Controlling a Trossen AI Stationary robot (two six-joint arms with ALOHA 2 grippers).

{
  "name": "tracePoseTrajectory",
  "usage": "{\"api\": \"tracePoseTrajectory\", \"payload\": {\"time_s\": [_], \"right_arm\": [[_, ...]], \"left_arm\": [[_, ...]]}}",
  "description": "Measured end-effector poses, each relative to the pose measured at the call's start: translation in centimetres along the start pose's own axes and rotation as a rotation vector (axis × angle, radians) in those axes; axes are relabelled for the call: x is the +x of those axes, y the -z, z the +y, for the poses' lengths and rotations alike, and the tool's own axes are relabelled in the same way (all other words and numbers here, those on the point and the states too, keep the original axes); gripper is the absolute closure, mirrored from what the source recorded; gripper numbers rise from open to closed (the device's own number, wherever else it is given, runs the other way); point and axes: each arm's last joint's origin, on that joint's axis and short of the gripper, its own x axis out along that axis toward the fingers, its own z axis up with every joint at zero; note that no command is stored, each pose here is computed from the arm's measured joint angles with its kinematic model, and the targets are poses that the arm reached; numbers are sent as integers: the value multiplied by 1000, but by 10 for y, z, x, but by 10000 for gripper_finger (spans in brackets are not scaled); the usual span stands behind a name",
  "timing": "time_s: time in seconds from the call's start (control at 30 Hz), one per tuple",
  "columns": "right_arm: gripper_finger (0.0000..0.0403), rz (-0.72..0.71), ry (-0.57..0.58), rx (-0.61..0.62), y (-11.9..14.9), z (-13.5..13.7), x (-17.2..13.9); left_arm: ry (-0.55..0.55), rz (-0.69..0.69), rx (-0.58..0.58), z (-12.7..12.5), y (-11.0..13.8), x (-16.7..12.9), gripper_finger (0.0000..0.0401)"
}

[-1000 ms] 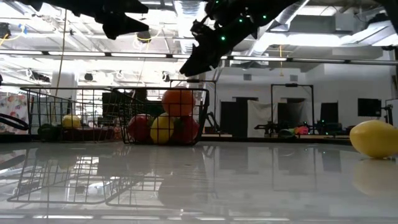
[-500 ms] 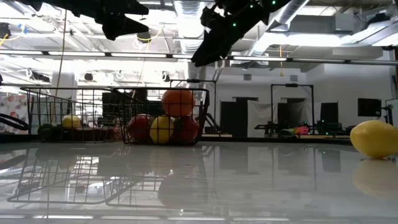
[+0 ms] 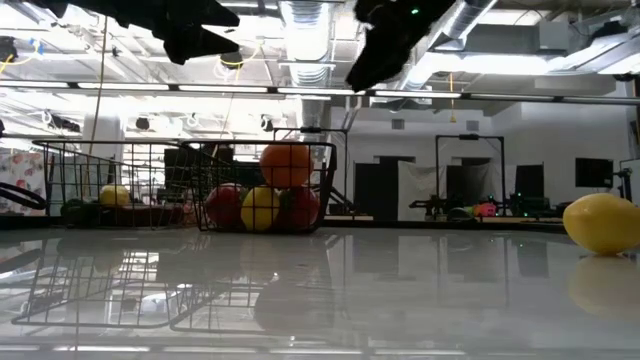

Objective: Sort produce into baskets
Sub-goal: Put the orange lemon into the right wire basket

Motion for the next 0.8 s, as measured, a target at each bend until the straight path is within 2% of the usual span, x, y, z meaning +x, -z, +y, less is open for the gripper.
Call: {"api": "tracePoseTrajectory", "payload": {"time_s": [0.2,0.37,0.6,0.8], "right_arm": [[72,-8,13,78,28,3,-32],[72,20,-11,150,59,14,-44],[72,110,-98,185,97,52,-44],[72,190,-112,186,112,83,-50]], "left_arm": [[0,2,1,0,0,0,76],[0,4,1,0,0,0,76],[-6,19,6,0,2,0,76],[-8,24,7,0,2,0,76]]}}
